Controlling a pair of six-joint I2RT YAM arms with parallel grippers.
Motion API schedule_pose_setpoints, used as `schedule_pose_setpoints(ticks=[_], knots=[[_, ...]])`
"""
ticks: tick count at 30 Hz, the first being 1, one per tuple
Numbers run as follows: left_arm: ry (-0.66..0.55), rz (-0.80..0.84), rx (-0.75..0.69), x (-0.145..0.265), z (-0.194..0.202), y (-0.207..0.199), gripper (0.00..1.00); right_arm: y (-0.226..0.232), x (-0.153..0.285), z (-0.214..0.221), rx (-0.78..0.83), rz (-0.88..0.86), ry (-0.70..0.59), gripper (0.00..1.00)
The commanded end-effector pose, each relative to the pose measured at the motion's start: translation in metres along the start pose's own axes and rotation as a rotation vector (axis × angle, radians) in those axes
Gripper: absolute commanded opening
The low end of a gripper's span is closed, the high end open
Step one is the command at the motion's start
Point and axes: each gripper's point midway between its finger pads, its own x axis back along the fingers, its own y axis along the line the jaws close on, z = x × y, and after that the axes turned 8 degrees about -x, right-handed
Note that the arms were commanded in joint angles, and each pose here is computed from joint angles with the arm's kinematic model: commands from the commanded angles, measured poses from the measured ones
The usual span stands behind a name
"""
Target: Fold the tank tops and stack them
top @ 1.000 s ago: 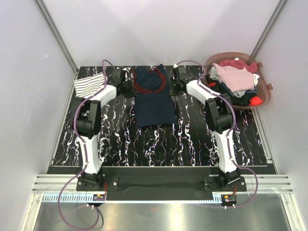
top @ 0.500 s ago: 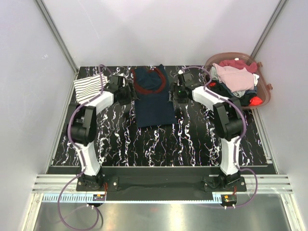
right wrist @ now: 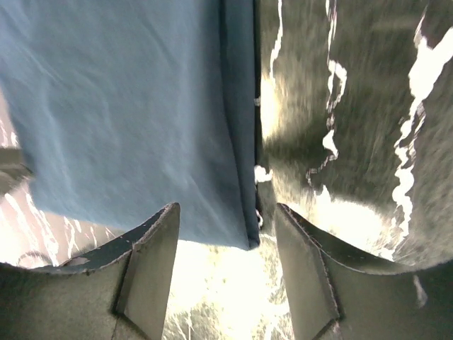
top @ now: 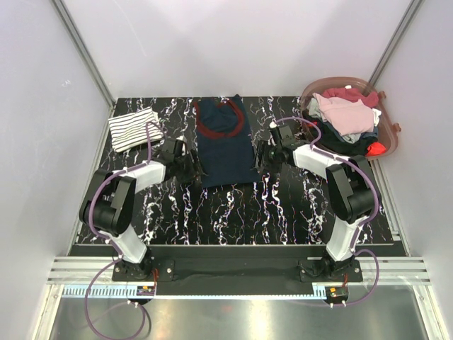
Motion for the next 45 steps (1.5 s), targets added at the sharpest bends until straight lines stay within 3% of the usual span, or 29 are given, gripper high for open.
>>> schedule_pose_setpoints(ticks=[1, 3, 7, 14, 18, 21, 22, 25, 29, 38, 41, 42, 45], knots=[[-0.056, 0.06, -0.013, 0.011, -0.007, -0.011, 0.66, 0.013, 0.006, 0.0, -0.005, -0.071, 0.005, 0.63], [-0.038, 0.076, 0.001, 0.009, 0.002, -0.011, 0.66, 0.013, 0.003, 0.005, -0.006, -0.085, 0.023, 0.61], [-0.009, 0.147, 0.015, 0.007, 0.012, -0.02, 0.59, 0.012, -0.003, 0.016, -0.02, -0.103, 0.064, 0.47], [0.036, 0.135, 0.032, 0.003, 0.031, -0.011, 0.51, -0.001, -0.008, 0.033, -0.051, -0.077, 0.107, 0.46], [0.052, 0.13, 0.04, 0.002, 0.039, -0.008, 0.49, -0.004, -0.008, 0.039, -0.055, -0.073, 0.119, 0.38], [0.058, 0.145, 0.041, 0.0, 0.042, -0.009, 0.35, -0.007, -0.008, 0.045, -0.059, -0.075, 0.131, 0.25], [0.06, 0.155, 0.041, -0.001, 0.043, -0.01, 0.23, -0.007, -0.007, 0.046, -0.059, -0.077, 0.129, 0.2], [0.054, 0.158, 0.037, 0.003, 0.043, -0.011, 0.04, -0.011, -0.003, 0.053, -0.06, -0.076, 0.137, 0.09], [0.05, 0.139, 0.022, 0.015, 0.054, -0.005, 0.0, -0.018, 0.009, 0.073, -0.076, -0.07, 0.165, 0.04], [0.098, 0.094, 0.006, 0.044, 0.105, 0.014, 0.0, -0.015, 0.04, 0.139, -0.021, -0.005, 0.22, 0.11], [0.094, 0.078, 0.011, 0.05, 0.114, 0.018, 0.0, -0.01, 0.048, 0.158, 0.006, 0.007, 0.213, 0.28], [0.085, 0.08, 0.009, 0.054, 0.115, 0.017, 0.06, -0.006, 0.052, 0.158, 0.006, -0.004, 0.2, 0.38], [0.077, 0.083, 0.0, 0.064, 0.121, 0.014, 0.31, -0.004, 0.06, 0.165, 0.022, -0.014, 0.189, 0.48]])
